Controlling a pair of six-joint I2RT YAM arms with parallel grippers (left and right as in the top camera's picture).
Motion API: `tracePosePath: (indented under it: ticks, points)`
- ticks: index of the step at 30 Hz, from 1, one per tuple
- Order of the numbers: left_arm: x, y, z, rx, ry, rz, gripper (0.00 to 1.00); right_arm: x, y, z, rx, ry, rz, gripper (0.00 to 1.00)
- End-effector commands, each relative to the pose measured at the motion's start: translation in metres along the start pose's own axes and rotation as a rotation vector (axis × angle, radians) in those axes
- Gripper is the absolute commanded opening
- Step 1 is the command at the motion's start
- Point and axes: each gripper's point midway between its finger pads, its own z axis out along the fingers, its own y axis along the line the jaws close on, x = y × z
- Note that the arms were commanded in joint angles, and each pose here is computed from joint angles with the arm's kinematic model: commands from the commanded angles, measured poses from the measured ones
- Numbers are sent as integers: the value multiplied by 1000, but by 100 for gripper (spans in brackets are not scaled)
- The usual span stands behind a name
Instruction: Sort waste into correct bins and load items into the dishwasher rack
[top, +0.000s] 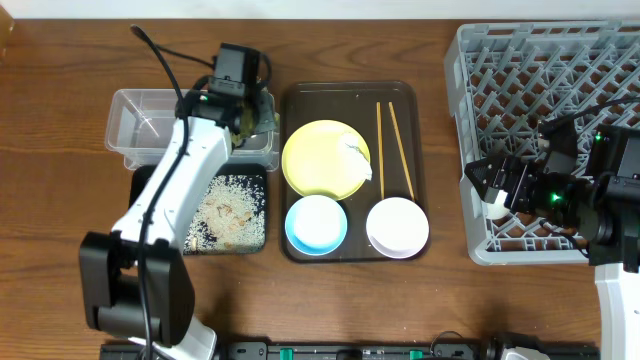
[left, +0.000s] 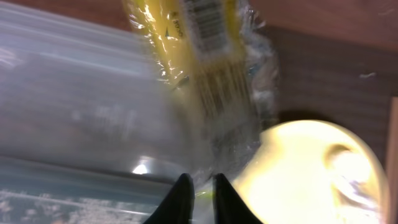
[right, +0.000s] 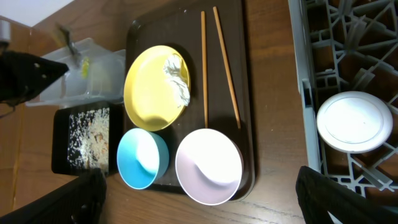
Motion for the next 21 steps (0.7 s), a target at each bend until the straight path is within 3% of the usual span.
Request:
tracePosePath:
  ticks: [1, 4, 9, 14, 17, 19, 21]
  points:
    - [-3, 0, -7, 6, -13, -7, 41, -3, 7, -4, -18, -10, -21, 95]
    - [-7, -23, -26, 98, -30, 10, 47, -3, 7, -4, -18, -10, -22, 95]
    - [9, -64, -40, 176, -26, 98, 48, -3, 7, -4, -18, -10, -22, 95]
    - [3, -61, -34, 9, -123, 183, 47, -2, 7, -4, -18, -6, -19, 95]
    - [-19, -67, -37, 21, -213, 266, 21, -1, 7, -4, -17, -5, -18, 95]
    - [-26, -62, -36, 17, -229, 251, 8, -1, 7, -4, -17, -5, -19, 95]
    - [-30, -52, -28, -1, -219, 231, 6, -1, 7, -4, -17, -4, -18, 95]
